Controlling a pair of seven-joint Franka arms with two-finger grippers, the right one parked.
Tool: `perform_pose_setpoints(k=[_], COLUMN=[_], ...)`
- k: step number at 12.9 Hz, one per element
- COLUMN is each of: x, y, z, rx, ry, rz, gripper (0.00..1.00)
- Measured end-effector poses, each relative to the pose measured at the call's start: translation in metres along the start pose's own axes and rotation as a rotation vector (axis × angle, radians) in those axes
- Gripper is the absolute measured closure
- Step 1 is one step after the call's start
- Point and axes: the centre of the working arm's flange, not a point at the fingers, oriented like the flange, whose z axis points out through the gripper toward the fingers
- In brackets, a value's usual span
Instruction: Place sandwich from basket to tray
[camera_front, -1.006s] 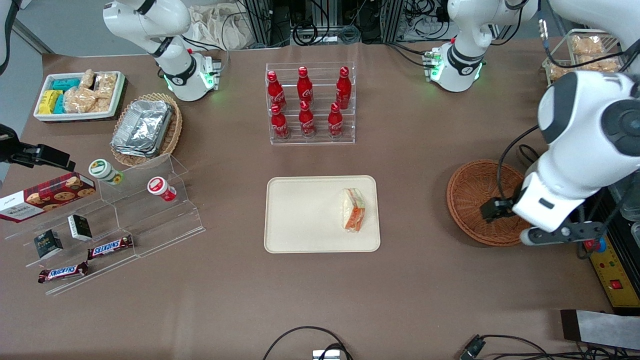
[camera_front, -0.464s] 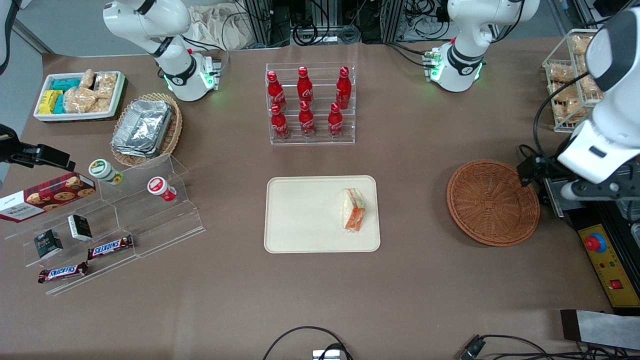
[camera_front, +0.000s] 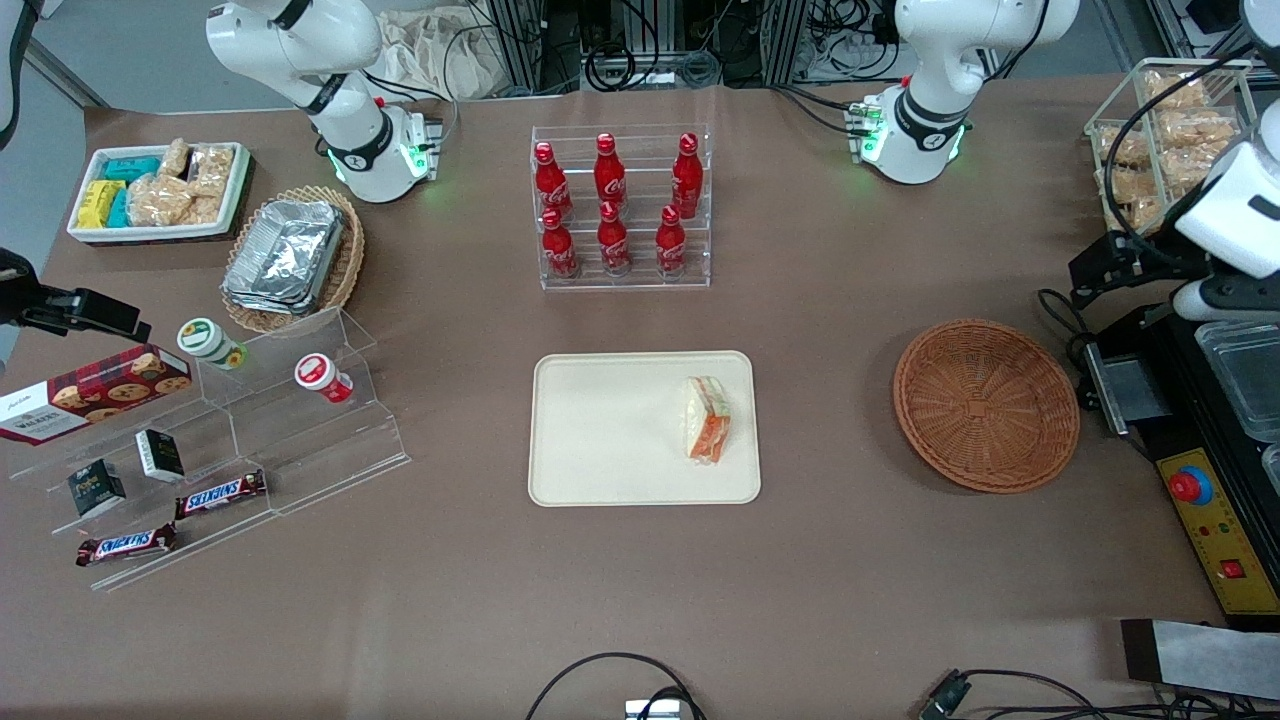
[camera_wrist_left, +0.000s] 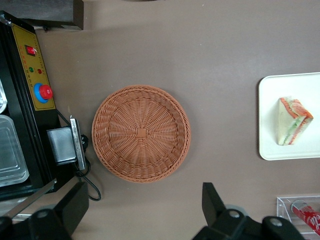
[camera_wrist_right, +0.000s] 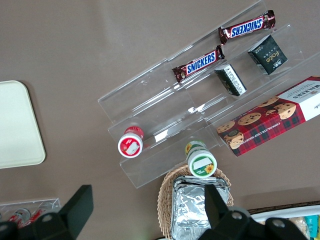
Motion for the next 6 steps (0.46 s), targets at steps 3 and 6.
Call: perform_pose_setpoints(k=[3,6], x=[-0.014,-0.018], y=[-0.001,-0.002], z=[-0.005,-0.003], rx=[-0.002,-0.002], ry=[0.0,-0.006], rz=[0.001,0.0], gripper=[0.0,0.0])
